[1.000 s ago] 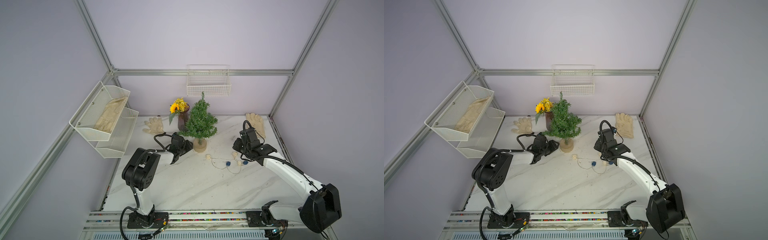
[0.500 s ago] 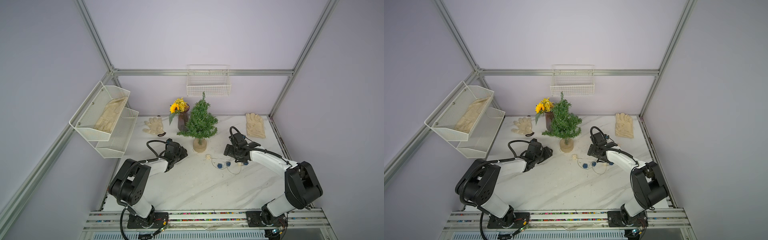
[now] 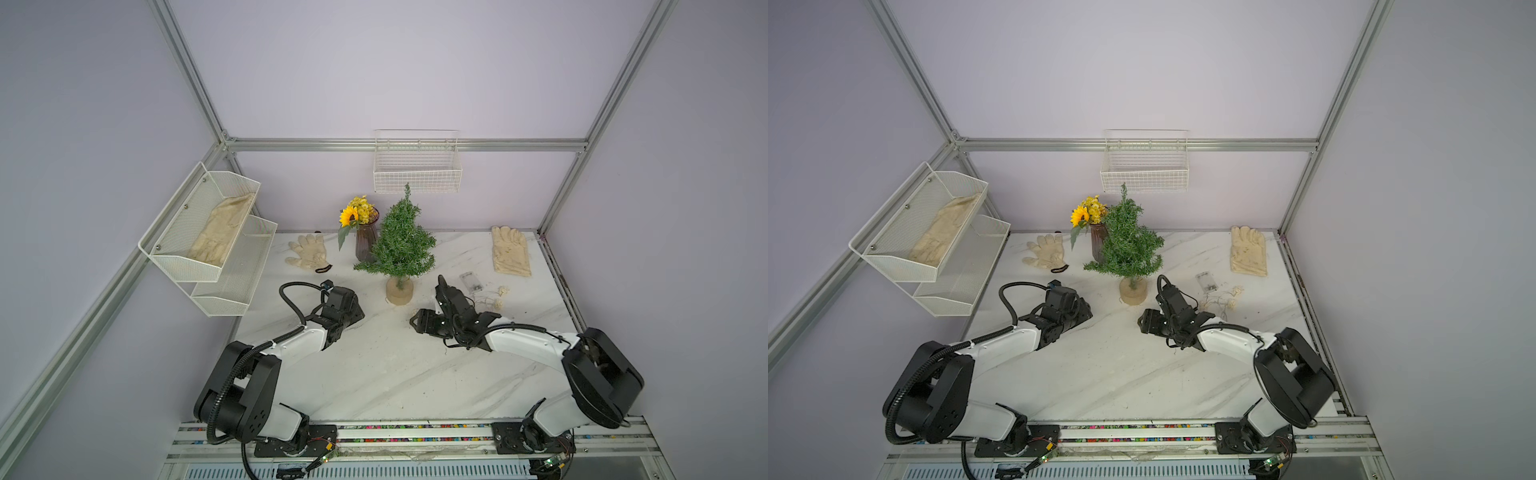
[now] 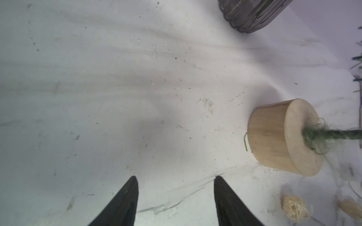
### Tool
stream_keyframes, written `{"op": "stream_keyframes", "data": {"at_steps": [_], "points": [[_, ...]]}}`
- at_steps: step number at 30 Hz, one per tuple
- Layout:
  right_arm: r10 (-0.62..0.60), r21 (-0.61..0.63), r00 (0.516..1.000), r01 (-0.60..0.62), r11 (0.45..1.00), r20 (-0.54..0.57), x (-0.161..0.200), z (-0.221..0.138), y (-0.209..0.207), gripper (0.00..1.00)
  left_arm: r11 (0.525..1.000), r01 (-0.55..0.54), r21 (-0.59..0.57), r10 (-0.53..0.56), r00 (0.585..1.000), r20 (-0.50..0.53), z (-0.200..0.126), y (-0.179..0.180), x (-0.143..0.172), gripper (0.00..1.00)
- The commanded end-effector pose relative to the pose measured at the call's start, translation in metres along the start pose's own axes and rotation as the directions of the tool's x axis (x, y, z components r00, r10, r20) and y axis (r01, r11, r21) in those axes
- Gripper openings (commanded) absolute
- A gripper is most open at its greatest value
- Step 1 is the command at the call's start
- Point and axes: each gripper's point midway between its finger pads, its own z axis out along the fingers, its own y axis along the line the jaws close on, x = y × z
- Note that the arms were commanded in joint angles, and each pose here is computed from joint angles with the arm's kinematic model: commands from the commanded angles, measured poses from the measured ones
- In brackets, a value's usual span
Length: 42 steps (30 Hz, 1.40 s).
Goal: Remove string lights from the small christmas tree
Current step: Adjust the light string at the center of the board, then reset both arms
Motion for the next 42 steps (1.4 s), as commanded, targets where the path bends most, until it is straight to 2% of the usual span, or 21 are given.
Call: {"op": "stream_keyframes", "data": {"at_steps": [1, 2, 5, 7, 11, 14, 16, 19, 21, 22, 24, 26, 28, 31, 33, 34, 38, 40, 42], "points": [[0.050, -0.142, 0.999, -0.047, 0.989, 0.015, -0.004, 0.018, 0.021, 0.67, 0.999, -0.034, -0.042, 0.035, 0.999, 0.025, -0.012, 0.015, -0.001, 0.66], [0.060, -0.120, 0.998, -0.060, 0.991, -0.003, 0.000, 0.026, 0.014, 0.67, 0.998, -0.039, -0.041, 0.040, 0.999, 0.028, -0.015, 0.015, -0.002, 0.72], [0.114, 0.008, 0.993, -0.114, 0.993, -0.010, 0.000, 0.039, -0.019, 0.67, 0.996, -0.047, -0.076, 0.050, 0.998, 0.041, -0.026, 0.020, -0.009, 0.81], [0.144, 0.086, 0.989, -0.145, 0.986, 0.016, -0.012, 0.035, -0.053, 0.67, 0.992, -0.067, -0.106, 0.075, 0.995, 0.068, -0.034, 0.026, -0.015, 1.00], [0.214, 0.157, 0.971, -0.229, 0.961, 0.105, -0.059, 0.006, -0.119, 0.67, 0.973, -0.091, -0.213, 0.128, 0.978, 0.166, -0.059, 0.039, -0.042, 1.00], [0.220, 0.176, 0.959, -0.251, 0.952, 0.179, -0.103, -0.016, -0.141, 0.67, 0.972, -0.108, -0.209, 0.153, 0.965, 0.215, -0.073, 0.033, -0.058, 1.00], [0.212, 0.170, 0.955, -0.249, 0.953, 0.209, -0.128, -0.022, -0.145, 0.68, 0.969, -0.135, -0.206, 0.181, 0.958, 0.223, -0.076, 0.029, -0.063, 1.00], [0.146, 0.157, 0.964, -0.184, 0.970, 0.224, -0.158, -0.032, -0.128, 0.75, 0.948, -0.160, -0.277, 0.228, 0.945, 0.234, -0.076, 0.040, -0.066, 1.00], [0.100, 0.119, 0.955, -0.138, 0.983, 0.279, -0.178, -0.056, -0.103, 0.79, 0.919, -0.190, -0.344, 0.282, 0.929, 0.239, -0.076, 0.051, -0.069, 1.00], [0.070, 0.100, 0.944, -0.107, 0.989, 0.324, -0.189, -0.072, -0.090, 0.81, 0.898, -0.248, -0.364, 0.346, 0.908, 0.235, -0.076, 0.050, -0.072, 1.00], [0.014, 0.114, 0.899, -0.071, 0.991, 0.437, -0.210, -0.106, -0.076, 0.90, 0.865, -0.283, -0.415, 0.409, 0.876, 0.255, -0.078, 0.055, -0.078, 1.00], [-0.060, 0.232, 0.816, -0.093, 0.968, 0.575, -0.231, -0.142, -0.087, 0.97, 0.830, -0.308, -0.464, 0.476, 0.825, 0.304, -0.081, 0.060, -0.087, 1.00], [-0.167, 0.360, 0.727, -0.117, 0.926, 0.666, -0.238, -0.165, -0.108, 0.97, 0.805, -0.351, -0.479, 0.541, 0.765, 0.348, -0.085, 0.056, -0.095, 1.00], [-0.398, 0.540, 0.627, -0.043, 0.840, 0.670, -0.235, -0.179, -0.130, 0.97, 0.755, -0.436, -0.490, 0.641, 0.647, 0.412, -0.087, 0.049, -0.099, 1.00], [-0.460, 0.594, 0.591, -0.041, 0.803, 0.663, -0.229, -0.176, -0.143, 0.97, 0.751, -0.447, -0.487, 0.656, 0.593, 0.467, -0.086, 0.051, -0.100, 1.00], [-0.468, 0.608, 0.584, -0.055, 0.792, 0.663, -0.228, -0.173, -0.150, 0.97, 0.760, -0.434, -0.483, 0.645, 0.589, 0.487, -0.084, 0.055, -0.101, 1.00], [-0.533, 0.692, 0.598, -0.051, 0.720, 0.598, -0.226, -0.145, -0.179, 0.97, 0.787, -0.395, -0.474, 0.609, 0.624, 0.490, -0.071, 0.073, -0.103, 1.00], [-0.552, 0.692, 0.563, -0.052, 0.720, 0.615, -0.228, -0.139, -0.183, 0.97, 0.814, -0.367, -0.451, 0.573, 0.634, 0.519, -0.066, 0.079, -0.105, 1.00], [-0.597, 0.672, 0.507, 0.048, 0.739, 0.621, -0.229, -0.131, -0.177, 0.97, 0.813, -0.365, -0.454, 0.575, 0.626, 0.526, -0.062, 0.081, -0.110, 1.00]]}}
